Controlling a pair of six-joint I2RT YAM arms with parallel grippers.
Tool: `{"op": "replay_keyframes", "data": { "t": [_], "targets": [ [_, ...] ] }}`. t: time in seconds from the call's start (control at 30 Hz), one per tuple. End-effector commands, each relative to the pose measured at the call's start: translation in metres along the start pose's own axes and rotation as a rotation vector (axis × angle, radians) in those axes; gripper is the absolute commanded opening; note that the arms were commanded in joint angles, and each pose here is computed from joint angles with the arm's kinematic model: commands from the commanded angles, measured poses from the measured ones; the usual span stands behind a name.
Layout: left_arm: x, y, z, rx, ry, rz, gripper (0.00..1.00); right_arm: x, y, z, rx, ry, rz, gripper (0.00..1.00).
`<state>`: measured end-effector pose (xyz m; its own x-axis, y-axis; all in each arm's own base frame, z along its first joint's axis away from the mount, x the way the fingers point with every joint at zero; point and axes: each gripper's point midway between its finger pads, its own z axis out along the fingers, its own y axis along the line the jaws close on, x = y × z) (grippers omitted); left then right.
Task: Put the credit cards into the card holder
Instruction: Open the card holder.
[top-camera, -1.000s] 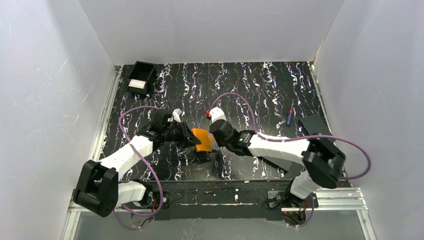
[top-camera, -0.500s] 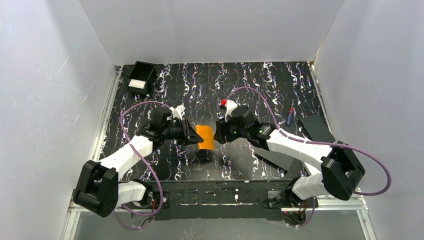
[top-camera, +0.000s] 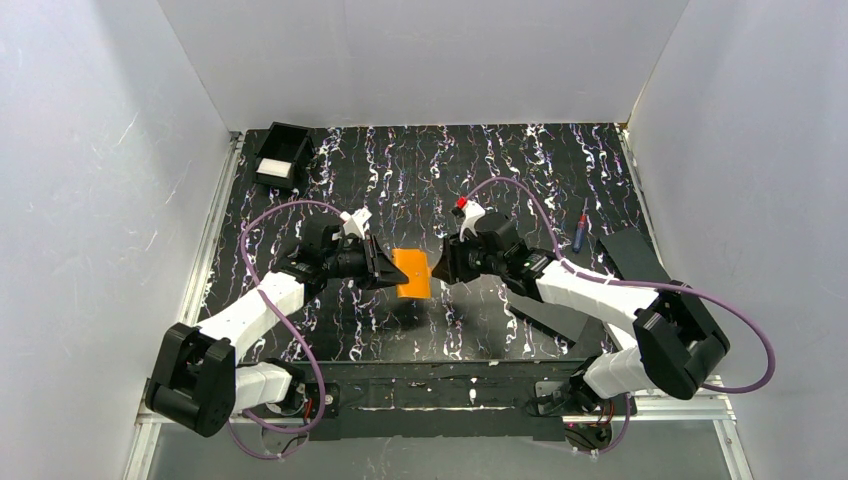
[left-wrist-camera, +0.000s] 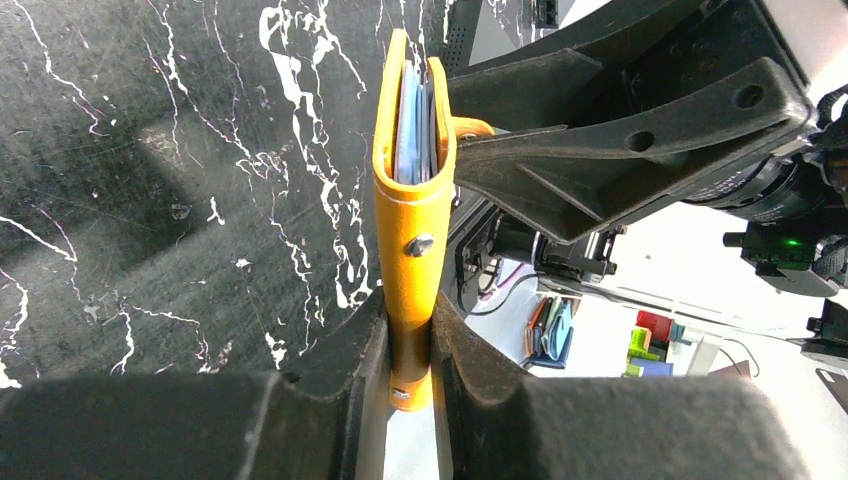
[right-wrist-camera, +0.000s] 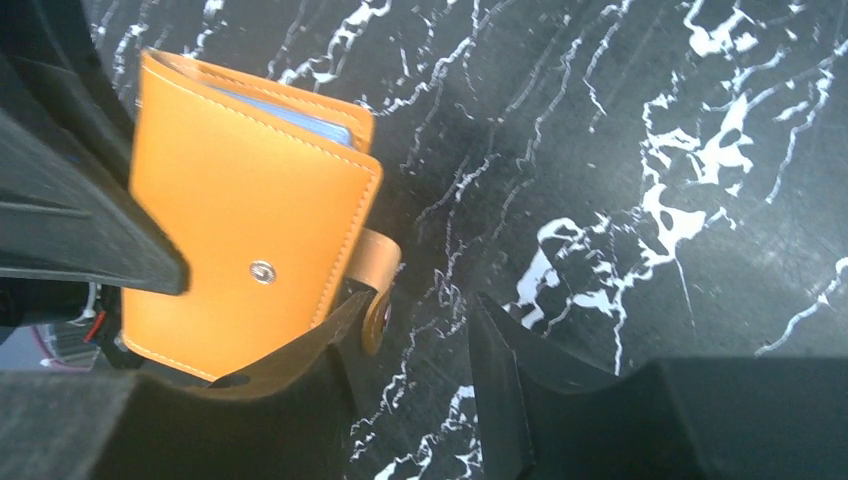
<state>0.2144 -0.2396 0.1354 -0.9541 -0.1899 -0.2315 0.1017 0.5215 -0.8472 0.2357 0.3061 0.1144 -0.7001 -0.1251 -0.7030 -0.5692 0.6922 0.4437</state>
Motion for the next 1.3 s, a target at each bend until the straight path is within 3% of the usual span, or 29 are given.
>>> {"op": "replay_keyframes", "data": {
  "t": [0.0, 0.1, 0.23, 0.3, 0.43, 0.47, 0.7, 0.93, 1.07, 1.2, 1.27],
  "targets": [
    [0.002, -0.013, -0.005, 0.062, 0.013, 0.042, 0.0, -0.022, 0.022, 0.003, -0.106, -0.079, -0.004, 0.48],
    [0.003, -0.014, -0.005, 0.068, 0.02, 0.048, 0.0, -0.022, 0.027, 0.004, -0.141, -0.087, -0.001, 0.39],
    [0.005, -0.01, -0.004, 0.064, 0.029, 0.051, 0.0, -0.017, 0.022, 0.003, -0.124, -0.07, 0.002, 0.01],
    [0.005, 0.001, 0.0, 0.017, 0.032, 0.026, 0.0, -0.015, 0.014, -0.002, -0.082, -0.062, -0.006, 0.01],
    [0.015, 0.052, 0.006, -0.216, 0.075, -0.089, 0.37, -0.015, 0.005, -0.015, -0.018, -0.052, -0.044, 0.01],
    [0.018, 0.06, 0.008, -0.246, 0.092, -0.112, 0.41, -0.015, 0.007, -0.018, -0.024, -0.046, -0.052, 0.01],
    [0.029, 0.078, 0.026, -0.262, 0.145, -0.17, 0.55, -0.007, 0.018, -0.021, -0.09, 0.001, -0.053, 0.01],
    [0.024, 0.05, 0.024, -0.213, 0.097, -0.064, 0.71, -0.006, 0.026, -0.019, -0.131, 0.014, -0.024, 0.01],
    [0.021, 0.036, 0.027, -0.231, 0.073, 0.026, 0.7, -0.001, 0.015, -0.02, -0.081, 0.015, -0.03, 0.01],
    [0.021, 0.021, 0.041, -0.22, 0.083, 0.062, 0.55, 0.016, -0.009, -0.025, 0.01, 0.054, -0.03, 0.01],
    [0.022, 0.019, 0.05, -0.228, 0.101, 0.062, 0.49, 0.024, -0.034, -0.03, 0.136, 0.073, -0.022, 0.01]
  ]
}}
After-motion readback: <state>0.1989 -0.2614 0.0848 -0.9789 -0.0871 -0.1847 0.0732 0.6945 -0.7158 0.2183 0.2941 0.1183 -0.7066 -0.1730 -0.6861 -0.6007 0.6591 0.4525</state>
